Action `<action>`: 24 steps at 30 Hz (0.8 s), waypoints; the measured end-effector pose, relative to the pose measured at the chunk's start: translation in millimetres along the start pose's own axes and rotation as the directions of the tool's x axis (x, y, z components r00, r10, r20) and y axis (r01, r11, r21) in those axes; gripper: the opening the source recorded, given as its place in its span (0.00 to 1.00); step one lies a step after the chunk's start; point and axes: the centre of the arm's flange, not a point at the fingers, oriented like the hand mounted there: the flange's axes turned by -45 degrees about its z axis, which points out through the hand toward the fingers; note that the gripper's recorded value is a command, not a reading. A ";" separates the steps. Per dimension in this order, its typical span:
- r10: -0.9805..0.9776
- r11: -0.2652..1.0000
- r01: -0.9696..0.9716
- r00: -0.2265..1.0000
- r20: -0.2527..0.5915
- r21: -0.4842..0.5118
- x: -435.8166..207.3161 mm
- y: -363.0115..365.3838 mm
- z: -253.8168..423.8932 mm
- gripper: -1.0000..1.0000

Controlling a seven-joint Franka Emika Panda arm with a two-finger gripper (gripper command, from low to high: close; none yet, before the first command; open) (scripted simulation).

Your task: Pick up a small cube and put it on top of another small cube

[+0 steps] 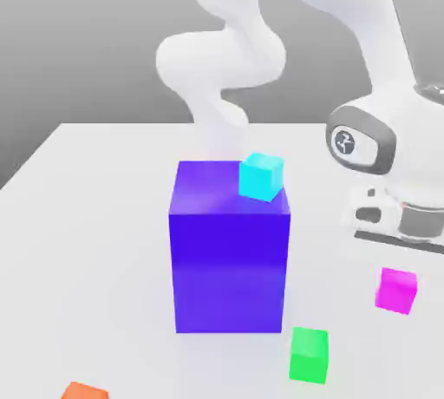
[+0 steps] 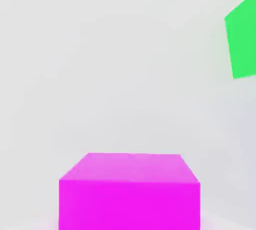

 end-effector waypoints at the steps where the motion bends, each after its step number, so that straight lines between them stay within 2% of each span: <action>1: -0.034 0.999 0.034 0.999 -0.001 -0.001 2.5 2.5 -0.9 0.00; 12: -0.397 0.918 0.397 0.918 0.000 -0.010 28.1 30.8 -11.5 0.00; 24: -0.728 0.685 0.728 0.685 0.004 -0.006 52.4 62.9 -24.0 0.00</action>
